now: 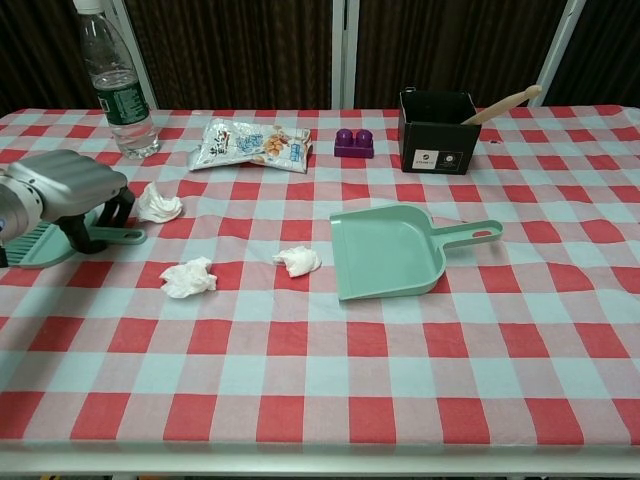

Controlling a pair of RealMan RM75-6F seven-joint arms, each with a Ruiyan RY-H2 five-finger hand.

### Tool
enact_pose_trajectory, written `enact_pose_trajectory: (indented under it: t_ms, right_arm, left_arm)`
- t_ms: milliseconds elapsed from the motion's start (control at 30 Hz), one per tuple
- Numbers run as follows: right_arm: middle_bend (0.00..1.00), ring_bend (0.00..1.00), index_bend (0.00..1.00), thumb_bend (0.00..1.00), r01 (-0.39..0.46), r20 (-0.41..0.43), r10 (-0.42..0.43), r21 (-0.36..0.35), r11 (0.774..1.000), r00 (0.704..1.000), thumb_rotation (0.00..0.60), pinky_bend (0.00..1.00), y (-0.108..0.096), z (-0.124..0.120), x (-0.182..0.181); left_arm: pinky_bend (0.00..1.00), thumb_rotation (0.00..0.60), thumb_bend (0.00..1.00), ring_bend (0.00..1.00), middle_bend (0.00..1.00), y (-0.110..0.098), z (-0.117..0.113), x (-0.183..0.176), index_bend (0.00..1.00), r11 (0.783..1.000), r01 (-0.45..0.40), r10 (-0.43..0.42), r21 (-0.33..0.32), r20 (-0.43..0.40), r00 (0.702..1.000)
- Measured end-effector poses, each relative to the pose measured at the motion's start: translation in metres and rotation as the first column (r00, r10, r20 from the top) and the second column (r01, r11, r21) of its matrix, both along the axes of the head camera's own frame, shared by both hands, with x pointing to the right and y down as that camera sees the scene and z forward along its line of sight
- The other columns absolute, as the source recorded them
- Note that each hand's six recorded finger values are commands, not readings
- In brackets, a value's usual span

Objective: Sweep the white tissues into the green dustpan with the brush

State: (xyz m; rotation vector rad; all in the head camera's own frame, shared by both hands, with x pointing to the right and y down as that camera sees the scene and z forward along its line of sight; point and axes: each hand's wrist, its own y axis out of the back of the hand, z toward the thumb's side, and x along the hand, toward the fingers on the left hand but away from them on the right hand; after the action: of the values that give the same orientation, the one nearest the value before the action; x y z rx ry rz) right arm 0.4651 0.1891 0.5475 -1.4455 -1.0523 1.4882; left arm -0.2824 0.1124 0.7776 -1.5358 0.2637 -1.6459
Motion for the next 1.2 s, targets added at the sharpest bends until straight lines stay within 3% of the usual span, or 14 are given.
enact_pose_trajectory:
  t_ms: [167,300,500,667,833,1000,1200]
  right_arm:
    - [0.25,0.12,0.15,0.09,0.006,0.0,-0.006,-0.009,1.0,1.0,0.6,0.22,0.0,0.001,-0.001]
    - [0.27,0.14,0.18,0.21,0.027,0.007,-0.026,-0.033,0.999,1.0,0.6,0.26,-0.001,0.005,-0.007]
    - [0.33,0.18,0.27,0.2,0.131,0.063,-0.125,-0.099,0.986,0.99,0.6,0.3,-0.013,0.021,-0.039]
    - [0.36,0.21,0.33,0.05,0.251,0.11,-0.235,-0.158,0.955,0.966,0.6,0.32,-0.029,0.046,-0.081]
    - [0.36,0.22,0.37,0.04,0.351,0.15,-0.324,-0.215,0.911,0.934,0.6,0.32,-0.043,0.08,-0.129]
    - [0.36,0.22,0.39,0.05,0.395,0.156,-0.367,-0.249,0.884,0.917,0.6,0.32,-0.053,0.113,-0.164]
    - [0.37,0.22,0.4,0.09,0.415,0.112,-0.4,-0.275,0.867,0.91,0.6,0.32,-0.061,0.144,-0.188]
  left_arm:
    - [0.92,0.6,0.41,0.81,0.53,-0.002,-0.005,0.0,0.55,1.0,-0.006,0.007,0.016,-0.035,0.999]
    - [0.92,0.6,0.43,0.81,0.54,-0.006,-0.017,-0.003,0.55,0.999,-0.001,0.005,0.045,-0.092,0.996]
    - [0.92,0.6,0.45,0.81,0.54,-0.011,-0.039,-0.015,0.55,0.995,0.093,-0.08,0.037,-0.262,0.962]
    - [0.92,0.6,0.45,0.81,0.54,-0.016,-0.068,-0.028,0.55,0.988,0.147,-0.114,0.046,-0.418,0.901]
    - [0.92,0.6,0.45,0.8,0.54,-0.014,-0.095,-0.039,0.55,0.984,0.17,-0.118,0.055,-0.514,0.85]
    - [0.92,0.6,0.45,0.8,0.54,-0.006,-0.108,-0.039,0.55,0.987,0.149,-0.087,0.068,-0.548,0.832]
    - [0.92,0.6,0.45,0.8,0.54,0.001,-0.107,-0.035,0.55,0.99,0.132,-0.082,0.05,-0.555,0.828]
